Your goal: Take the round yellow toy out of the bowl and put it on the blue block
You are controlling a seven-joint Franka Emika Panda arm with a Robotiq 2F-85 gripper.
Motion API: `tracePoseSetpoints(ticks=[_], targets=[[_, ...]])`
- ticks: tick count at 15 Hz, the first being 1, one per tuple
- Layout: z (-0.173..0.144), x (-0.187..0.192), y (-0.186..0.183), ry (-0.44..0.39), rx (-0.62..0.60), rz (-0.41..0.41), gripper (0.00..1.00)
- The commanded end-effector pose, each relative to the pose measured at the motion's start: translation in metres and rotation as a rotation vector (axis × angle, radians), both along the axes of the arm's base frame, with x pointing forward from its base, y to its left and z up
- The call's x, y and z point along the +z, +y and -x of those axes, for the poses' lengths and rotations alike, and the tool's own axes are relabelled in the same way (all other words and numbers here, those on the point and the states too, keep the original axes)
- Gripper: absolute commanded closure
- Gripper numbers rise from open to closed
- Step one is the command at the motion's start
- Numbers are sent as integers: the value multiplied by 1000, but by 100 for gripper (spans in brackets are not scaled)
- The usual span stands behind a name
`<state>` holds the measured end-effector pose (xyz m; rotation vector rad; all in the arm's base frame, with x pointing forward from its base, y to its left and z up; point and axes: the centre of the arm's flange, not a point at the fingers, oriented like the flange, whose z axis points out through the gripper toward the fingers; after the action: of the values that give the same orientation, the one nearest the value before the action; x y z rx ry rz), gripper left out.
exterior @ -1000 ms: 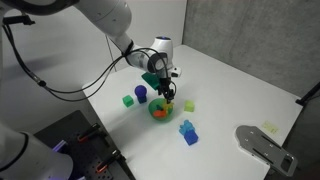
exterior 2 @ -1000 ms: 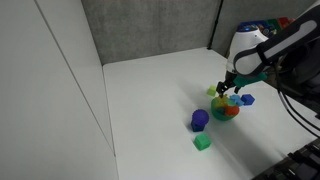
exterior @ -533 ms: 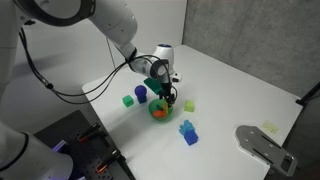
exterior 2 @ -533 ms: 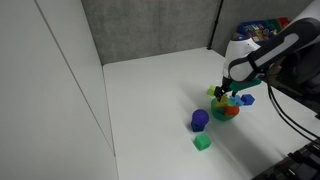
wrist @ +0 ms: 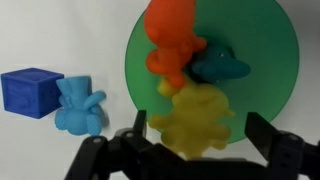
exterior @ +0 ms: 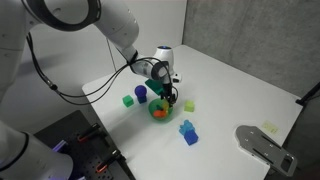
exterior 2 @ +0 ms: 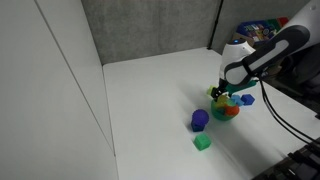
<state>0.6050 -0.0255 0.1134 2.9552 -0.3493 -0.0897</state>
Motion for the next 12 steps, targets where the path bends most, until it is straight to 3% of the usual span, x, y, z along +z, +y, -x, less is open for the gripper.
tracePoseSetpoints(ticks=[1, 3, 4, 5, 9, 12], targets=[[-9, -3, 0, -27, -14, 11, 0], [-9, -5, -2, -27, -13, 12, 2], [-9, -5, -3, -26, -15, 10, 26], [-8, -4, -3, -26, -17, 10, 26], [-9, 5, -4, -29, -19, 3, 58], [-14, 20, 0, -48, -25, -12, 70]])
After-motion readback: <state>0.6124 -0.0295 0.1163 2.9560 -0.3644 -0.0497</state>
